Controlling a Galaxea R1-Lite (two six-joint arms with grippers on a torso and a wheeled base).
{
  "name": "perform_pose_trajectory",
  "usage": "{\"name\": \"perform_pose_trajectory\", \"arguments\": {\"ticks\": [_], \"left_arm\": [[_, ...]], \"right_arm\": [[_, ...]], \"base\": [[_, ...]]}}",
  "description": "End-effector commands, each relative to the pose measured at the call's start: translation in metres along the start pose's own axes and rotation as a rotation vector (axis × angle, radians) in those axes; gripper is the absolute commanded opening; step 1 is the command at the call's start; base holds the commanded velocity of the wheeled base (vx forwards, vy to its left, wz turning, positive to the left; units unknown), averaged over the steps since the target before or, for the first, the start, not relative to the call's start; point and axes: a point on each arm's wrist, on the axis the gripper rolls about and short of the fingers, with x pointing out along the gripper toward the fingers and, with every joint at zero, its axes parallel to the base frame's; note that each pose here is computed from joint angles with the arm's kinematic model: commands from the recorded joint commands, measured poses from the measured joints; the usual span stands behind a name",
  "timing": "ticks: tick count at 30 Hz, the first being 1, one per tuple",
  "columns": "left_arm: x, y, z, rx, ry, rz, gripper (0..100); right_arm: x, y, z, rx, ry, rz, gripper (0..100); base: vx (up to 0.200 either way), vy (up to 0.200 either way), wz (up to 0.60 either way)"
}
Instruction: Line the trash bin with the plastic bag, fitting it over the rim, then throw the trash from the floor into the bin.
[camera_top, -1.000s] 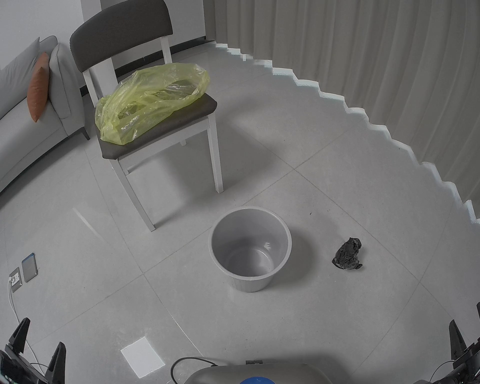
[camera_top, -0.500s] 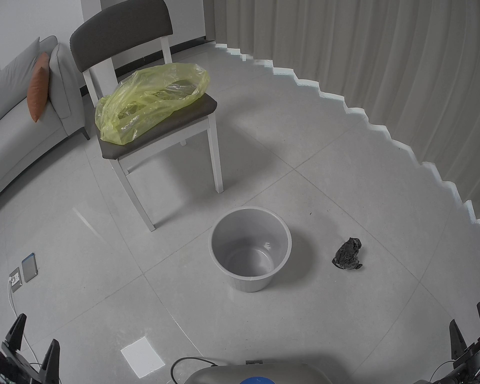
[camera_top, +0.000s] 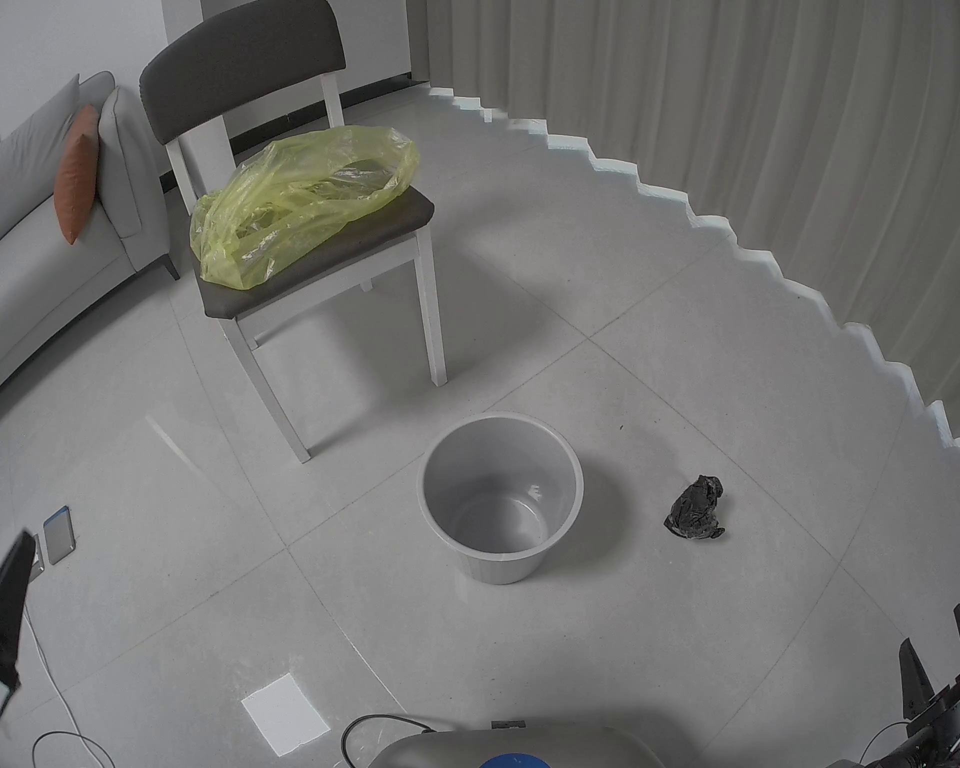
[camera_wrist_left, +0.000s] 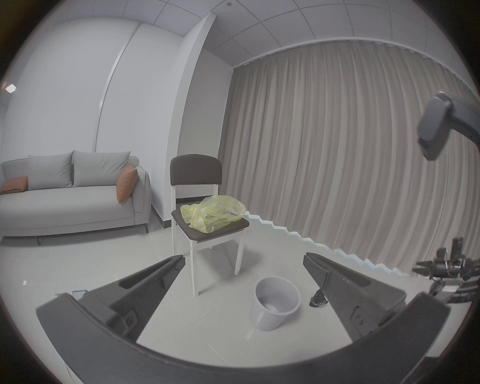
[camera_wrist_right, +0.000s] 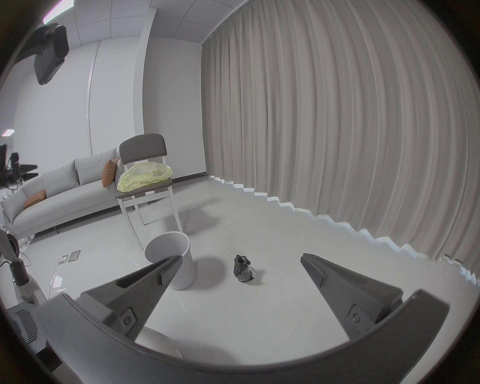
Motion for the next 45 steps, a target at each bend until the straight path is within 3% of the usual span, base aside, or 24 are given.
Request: {"name": "perform_pose_trajectory", "arguments": {"ticks": [1,3,6,13,16,22,29,38,45], "left_arm": [[0.100,0.015,0.029,-0.017,0.113,0.026,100],[0.110,0.017,0.029,-0.020,0.130,0.022,100],[0.142,0.019,0.037,-0.022,0.149,0.020,100],[0.198,0.028,0.047,-0.013,0.166,0.089,100],[0.225,0.034,0.050,0.017,0.181,0.109,100],[0.264,0.041,0.042,0.048,0.244,0.179,100],[0.301,0.049,0.037,0.048,0.243,0.195,100],[0.314,0.055,0.032,0.049,0.246,0.202,100],[0.328,0.075,0.031,0.047,0.210,0.256,100]], "right_arm": [[-0.008,0.005,0.077,0.262,-0.141,0.114,100],[-0.002,0.005,0.085,0.251,-0.100,0.107,100],[0.013,0.007,0.094,0.160,-0.052,0.119,100],[0.041,0.013,0.151,0.105,-0.121,0.226,100],[0.062,0.015,0.176,0.027,-0.118,0.245,100],[0.067,0.016,0.178,0.010,-0.111,0.284,100],[0.066,0.016,0.179,0.013,-0.128,0.285,100],[0.066,0.016,0.177,0.013,-0.118,0.287,100],[0.066,0.016,0.177,0.015,-0.118,0.287,100]], "base": [[0.000,0.000,0.00],[0.000,0.000,0.00],[0.000,0.000,0.00],[0.000,0.000,0.00],[0.000,0.000,0.00],[0.000,0.000,0.00],[0.000,0.000,0.00],[0.000,0.000,0.00],[0.000,0.000,0.00]]}}
